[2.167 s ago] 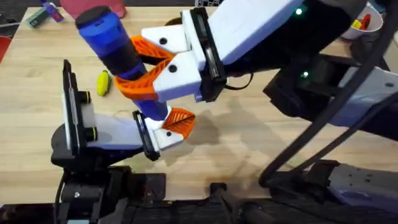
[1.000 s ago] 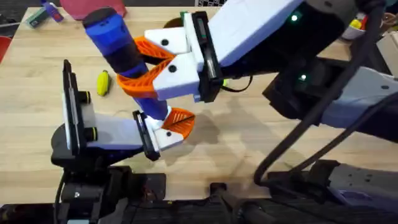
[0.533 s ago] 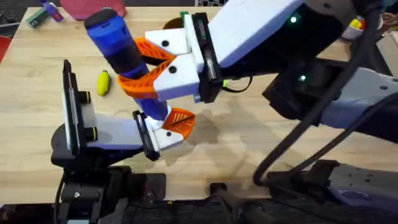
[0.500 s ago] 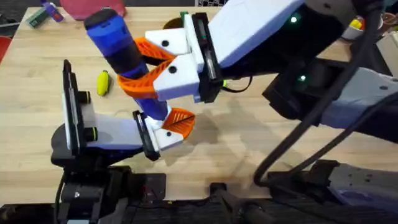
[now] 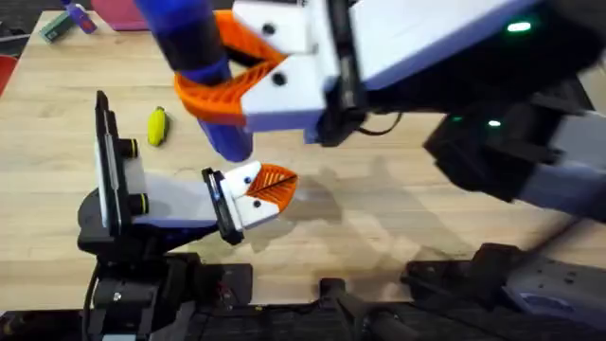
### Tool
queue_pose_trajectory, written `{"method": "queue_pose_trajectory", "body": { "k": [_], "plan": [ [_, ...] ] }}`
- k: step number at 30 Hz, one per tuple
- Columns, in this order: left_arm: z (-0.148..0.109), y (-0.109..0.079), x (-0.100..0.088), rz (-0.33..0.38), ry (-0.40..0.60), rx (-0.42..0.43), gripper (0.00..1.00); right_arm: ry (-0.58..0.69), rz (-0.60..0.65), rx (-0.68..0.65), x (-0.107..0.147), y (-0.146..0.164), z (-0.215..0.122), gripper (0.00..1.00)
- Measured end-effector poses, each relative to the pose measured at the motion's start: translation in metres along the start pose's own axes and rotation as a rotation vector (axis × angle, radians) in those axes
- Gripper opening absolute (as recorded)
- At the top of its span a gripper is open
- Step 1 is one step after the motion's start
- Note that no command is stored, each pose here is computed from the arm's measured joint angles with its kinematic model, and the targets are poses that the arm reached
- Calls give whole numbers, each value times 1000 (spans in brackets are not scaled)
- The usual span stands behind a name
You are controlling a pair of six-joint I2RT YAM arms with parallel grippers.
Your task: Pick up the gripper from the table and insert it into the empty holder that is missing its gripper. Then pick up a screw, insert it into the mounting hole, and use the screwdriver to tighten it. Finally, clean up the table by picking up the vegetable and placing it into the bucket.
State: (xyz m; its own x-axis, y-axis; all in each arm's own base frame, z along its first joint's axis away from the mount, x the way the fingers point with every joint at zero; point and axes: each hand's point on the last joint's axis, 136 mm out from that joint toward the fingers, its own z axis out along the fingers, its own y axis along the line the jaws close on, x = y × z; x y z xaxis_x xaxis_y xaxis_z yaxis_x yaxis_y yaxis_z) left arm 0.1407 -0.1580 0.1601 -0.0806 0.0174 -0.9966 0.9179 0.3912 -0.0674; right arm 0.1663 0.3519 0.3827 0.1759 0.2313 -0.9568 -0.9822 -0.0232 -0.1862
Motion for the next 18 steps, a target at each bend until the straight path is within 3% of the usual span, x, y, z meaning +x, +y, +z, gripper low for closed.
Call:
{"method": "queue_pose_trajectory", "body": {
  "k": [3,6,13,18],
  "plan": [
    [0,0,0,0,0,0,6,-34,-39,19,-22,2,-8,22],
    [0,0,0,0,0,0,6,3,-9,46,-26,-3,-15,22],
    [0,0,0,0,0,0,6,300,232,221,1,-51,-43,22],
    [0,0,0,0,0,0,6,497,276,442,-4,-85,-92,22]
  ]
}}
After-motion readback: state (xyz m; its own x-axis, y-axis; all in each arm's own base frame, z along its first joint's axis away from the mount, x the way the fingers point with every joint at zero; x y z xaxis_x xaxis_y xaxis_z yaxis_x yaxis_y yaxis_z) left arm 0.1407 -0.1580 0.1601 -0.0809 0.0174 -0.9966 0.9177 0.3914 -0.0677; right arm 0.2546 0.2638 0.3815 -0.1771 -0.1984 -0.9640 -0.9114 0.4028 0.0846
